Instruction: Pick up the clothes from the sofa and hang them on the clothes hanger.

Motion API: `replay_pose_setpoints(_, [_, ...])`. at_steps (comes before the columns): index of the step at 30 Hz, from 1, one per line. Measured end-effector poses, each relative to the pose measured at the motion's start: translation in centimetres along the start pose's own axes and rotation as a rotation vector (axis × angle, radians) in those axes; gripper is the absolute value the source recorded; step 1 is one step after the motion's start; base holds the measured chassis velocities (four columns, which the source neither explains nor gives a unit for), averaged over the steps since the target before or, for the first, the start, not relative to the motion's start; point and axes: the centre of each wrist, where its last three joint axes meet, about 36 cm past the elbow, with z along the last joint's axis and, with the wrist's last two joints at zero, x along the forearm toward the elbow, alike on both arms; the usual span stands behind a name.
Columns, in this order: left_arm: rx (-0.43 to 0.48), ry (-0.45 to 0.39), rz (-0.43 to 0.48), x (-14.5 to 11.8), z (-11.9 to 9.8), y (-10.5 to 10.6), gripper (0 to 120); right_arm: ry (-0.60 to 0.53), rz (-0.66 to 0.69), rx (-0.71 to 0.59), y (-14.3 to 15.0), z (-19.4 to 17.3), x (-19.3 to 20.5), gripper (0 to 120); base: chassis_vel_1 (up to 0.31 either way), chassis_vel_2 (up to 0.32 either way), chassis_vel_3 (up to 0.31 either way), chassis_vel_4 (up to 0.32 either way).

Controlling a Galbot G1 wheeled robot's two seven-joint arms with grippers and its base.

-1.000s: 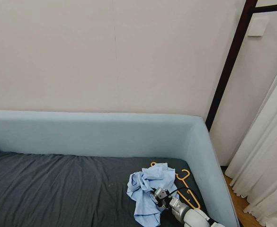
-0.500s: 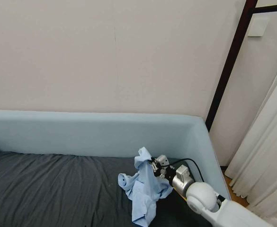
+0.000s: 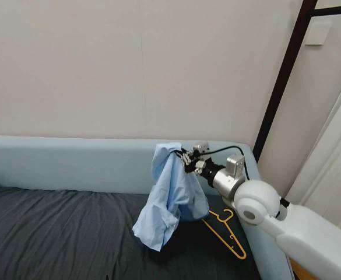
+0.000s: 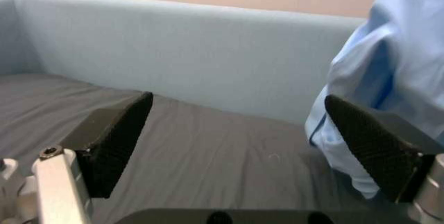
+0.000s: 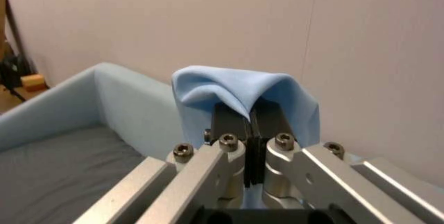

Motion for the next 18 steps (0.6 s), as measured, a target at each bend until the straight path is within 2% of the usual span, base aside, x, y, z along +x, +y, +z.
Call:
replay_pose_setpoints(8, [0.001,-0.001,0.005,-0.5,-0.1,0.3,98,-0.007,-0.025,-0.087,2.8,-5.3,2.2,0,0.000,0.000,0.000,0.000])
replay_pose_setpoints(13, [-0.002,0.001,0.008,-0.7,-0.1,0.5,98,-0.015,-0.026,-0.092,2.5,-6.5,3.3,0,0.000,0.000,0.000,0.000])
replay_pose_setpoints(18, [0.000,0.000,0.007,-0.8,-0.1,0.6,98,-0.007,-0.019,-0.083,1.9,-6.1,2.4,0,0.000,0.000,0.000,0.000])
